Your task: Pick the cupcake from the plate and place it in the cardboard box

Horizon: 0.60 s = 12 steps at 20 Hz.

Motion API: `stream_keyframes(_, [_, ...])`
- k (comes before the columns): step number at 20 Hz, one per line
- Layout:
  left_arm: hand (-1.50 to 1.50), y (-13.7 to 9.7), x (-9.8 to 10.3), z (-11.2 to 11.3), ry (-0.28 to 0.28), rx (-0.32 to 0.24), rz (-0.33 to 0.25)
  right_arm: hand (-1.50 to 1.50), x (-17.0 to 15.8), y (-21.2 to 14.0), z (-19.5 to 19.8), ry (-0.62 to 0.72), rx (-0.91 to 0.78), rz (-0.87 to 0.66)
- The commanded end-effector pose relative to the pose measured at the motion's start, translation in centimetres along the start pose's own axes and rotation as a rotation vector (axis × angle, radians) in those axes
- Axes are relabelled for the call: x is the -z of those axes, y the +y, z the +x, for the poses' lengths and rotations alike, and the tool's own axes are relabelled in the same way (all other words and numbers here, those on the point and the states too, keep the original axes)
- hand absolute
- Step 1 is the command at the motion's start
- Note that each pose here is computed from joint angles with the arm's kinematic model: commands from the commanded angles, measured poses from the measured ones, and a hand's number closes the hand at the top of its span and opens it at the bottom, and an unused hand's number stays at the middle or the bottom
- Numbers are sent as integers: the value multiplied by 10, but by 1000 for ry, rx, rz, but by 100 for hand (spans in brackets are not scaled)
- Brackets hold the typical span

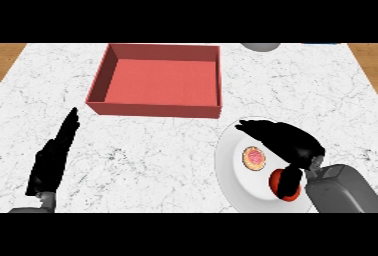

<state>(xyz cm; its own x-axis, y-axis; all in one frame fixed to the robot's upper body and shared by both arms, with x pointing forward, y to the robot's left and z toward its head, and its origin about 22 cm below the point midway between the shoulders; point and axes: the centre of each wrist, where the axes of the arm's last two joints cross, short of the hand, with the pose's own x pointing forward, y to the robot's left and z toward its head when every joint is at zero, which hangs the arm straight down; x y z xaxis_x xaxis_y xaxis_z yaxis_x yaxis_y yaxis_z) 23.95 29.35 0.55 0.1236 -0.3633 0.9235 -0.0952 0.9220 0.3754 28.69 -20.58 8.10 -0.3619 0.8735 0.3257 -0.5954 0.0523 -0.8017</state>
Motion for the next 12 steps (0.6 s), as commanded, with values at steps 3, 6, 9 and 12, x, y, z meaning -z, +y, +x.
stream_keyframes(3, [0,-6,10,-8,-5,-10,-3,-150,11,31,-1,0,-12,5])
stream_keyframes(6, [0,-11,-20,4,-8,5,-8,-150,-1,12,3,-13,23,-4])
stream_keyframes(9, [0,-1,-20,-10,-2,0,0,-150,-2,15,16,-11,22,0])
stream_keyframes(12, [0,-2,2,20,-5,7,-15,-150,19,17,-1,0,21,-10])
